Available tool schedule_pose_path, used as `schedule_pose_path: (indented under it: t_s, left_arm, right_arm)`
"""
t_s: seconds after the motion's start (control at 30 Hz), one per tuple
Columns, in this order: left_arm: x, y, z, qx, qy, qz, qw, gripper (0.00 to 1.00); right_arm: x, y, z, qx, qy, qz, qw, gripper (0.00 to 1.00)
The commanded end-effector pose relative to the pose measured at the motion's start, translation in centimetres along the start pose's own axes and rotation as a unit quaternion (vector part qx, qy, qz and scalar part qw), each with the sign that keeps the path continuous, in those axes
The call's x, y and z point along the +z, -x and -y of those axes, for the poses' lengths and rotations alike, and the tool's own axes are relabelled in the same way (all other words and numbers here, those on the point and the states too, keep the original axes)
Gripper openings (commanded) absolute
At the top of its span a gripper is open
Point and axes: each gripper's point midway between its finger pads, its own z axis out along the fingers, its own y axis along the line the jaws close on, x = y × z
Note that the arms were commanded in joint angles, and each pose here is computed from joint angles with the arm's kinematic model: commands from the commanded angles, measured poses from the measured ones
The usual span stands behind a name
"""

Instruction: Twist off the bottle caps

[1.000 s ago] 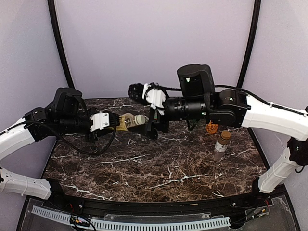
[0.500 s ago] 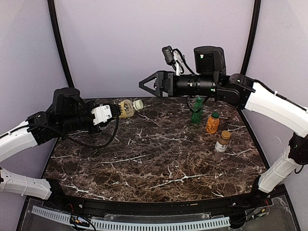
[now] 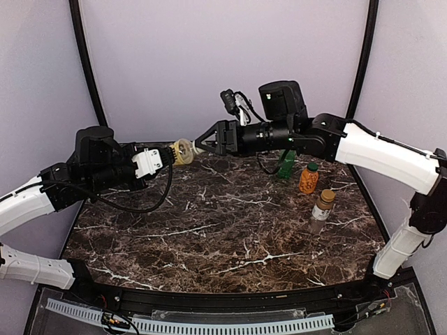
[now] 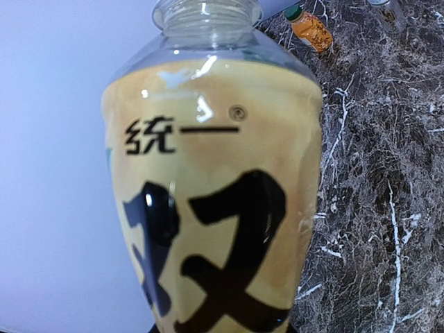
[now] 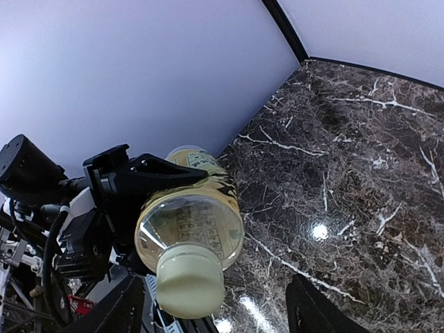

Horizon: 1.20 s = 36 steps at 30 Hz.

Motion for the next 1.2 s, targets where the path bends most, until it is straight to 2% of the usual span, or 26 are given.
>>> schedule_pose_path:
  t_s: [0.0, 0.27, 0.5, 0.6, 0.77, 0.9, 1.0, 1.17]
  left_arm:
    - [-0.5, 0.3, -0.4, 0.003, 0.012, 0.008, 1.000, 0.28]
    - [-0.4, 0.4, -0.5, 0.008, 0.014, 0.010, 1.000, 0.28]
    - [-0.5, 0.4, -0.5, 0.015, 0.016, 0.010, 1.000, 0.28]
    - [-0.6, 0.3, -0.4, 0.015, 0.015, 0.010, 1.000, 0.28]
    - [-0.9, 0.2, 0.9, 0.016, -0.020, 0.014, 1.000, 0.27]
    - [-2.0, 0.2, 4.9, 0.021, -0.130, 0.023, 0.991, 0.27]
    - [-3.3, 0.0, 7.5, 0.017, -0.201, 0.027, 0.979, 0.27]
    - [-4.0, -0.6, 9.0, 0.020, -0.235, 0.022, 0.972, 0.26]
  right_arm:
    - [0.3, 0.6, -1.0, -0.008, 0.022, 0.004, 1.000, 0.64]
    - [0.6, 0.3, -1.5, -0.012, 0.040, -0.005, 0.999, 0.34]
    - [0.8, 0.0, -2.7, -0.031, 0.074, -0.020, 0.997, 0.14]
    - [0.7, -0.1, -3.4, -0.053, 0.092, -0.027, 0.994, 0.00]
    - [0.2, -1.1, -4.7, -0.143, 0.128, -0.035, 0.981, 0.00]
    - [-0.9, -3.1, -6.2, -0.286, 0.149, -0.031, 0.946, 0.00]
    - [-1.5, -5.7, -6.6, -0.414, 0.151, -0.027, 0.897, 0.00]
    - [-1.9, -8.2, -6.2, -0.558, 0.121, -0.029, 0.821, 0.00]
